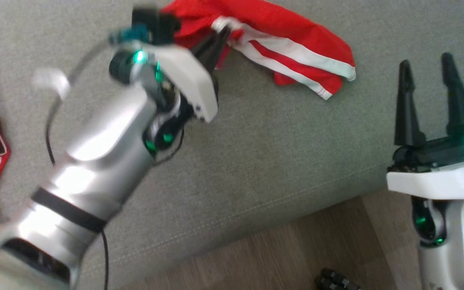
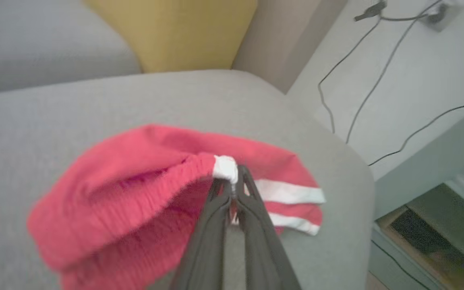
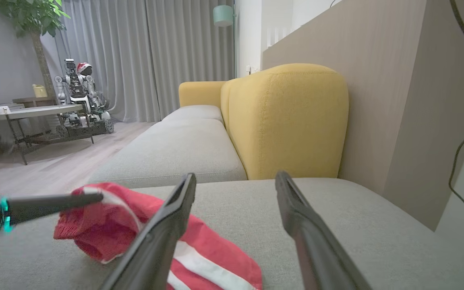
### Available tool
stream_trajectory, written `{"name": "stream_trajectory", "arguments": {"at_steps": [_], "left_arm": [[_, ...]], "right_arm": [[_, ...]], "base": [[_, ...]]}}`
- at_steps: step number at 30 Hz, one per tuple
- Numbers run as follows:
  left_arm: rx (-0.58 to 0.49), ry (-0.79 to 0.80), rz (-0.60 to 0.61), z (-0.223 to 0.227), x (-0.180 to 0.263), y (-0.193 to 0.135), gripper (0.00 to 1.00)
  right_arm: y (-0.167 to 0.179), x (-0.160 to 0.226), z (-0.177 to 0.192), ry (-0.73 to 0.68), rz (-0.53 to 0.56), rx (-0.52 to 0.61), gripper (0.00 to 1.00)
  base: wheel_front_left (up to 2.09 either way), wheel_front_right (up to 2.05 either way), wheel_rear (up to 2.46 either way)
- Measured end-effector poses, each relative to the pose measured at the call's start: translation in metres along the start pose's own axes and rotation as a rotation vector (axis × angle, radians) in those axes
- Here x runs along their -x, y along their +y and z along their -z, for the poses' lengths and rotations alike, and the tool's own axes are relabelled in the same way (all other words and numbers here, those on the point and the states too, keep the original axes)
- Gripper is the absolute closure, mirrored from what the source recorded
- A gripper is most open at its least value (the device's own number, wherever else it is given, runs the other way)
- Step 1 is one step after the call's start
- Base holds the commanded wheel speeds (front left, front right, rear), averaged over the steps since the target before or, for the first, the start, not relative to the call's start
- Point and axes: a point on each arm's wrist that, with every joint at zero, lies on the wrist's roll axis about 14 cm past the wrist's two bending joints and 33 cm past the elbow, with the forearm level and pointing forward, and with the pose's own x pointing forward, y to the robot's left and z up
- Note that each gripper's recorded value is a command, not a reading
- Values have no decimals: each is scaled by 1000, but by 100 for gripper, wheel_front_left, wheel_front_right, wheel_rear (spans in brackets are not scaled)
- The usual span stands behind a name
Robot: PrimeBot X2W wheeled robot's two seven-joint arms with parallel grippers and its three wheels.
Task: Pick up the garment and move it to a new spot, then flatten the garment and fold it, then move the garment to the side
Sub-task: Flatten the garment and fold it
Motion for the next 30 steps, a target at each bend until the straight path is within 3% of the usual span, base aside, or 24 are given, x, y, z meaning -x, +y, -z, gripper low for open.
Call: {"name": "stream_trajectory", "arguments": {"at_steps": [5,8,11,17,24,30], "left_arm": [[-75,-37,110,-72,11,-24,100],[-123,-30,98,-90,28,-20,100],[-137,-17,46,-87,50,-5,100],[-52,31,-73,-52,86,29,100],[-21,-16,-149,-53,104,53,100],[-19,-21,-177,-52,109,60,100]], "right_arm": [[11,13,26,90,-20,-62,0],[13,22,49,163,-8,-120,0],[15,32,74,244,8,-168,0],[29,42,127,408,-12,-189,0],[41,5,137,404,-63,-135,0],[53,20,163,501,-94,-137,0]], "base": [[0,0,0],[0,0,0],[0,0,0],[0,0,0],[0,0,0],[0,0,0]]}}
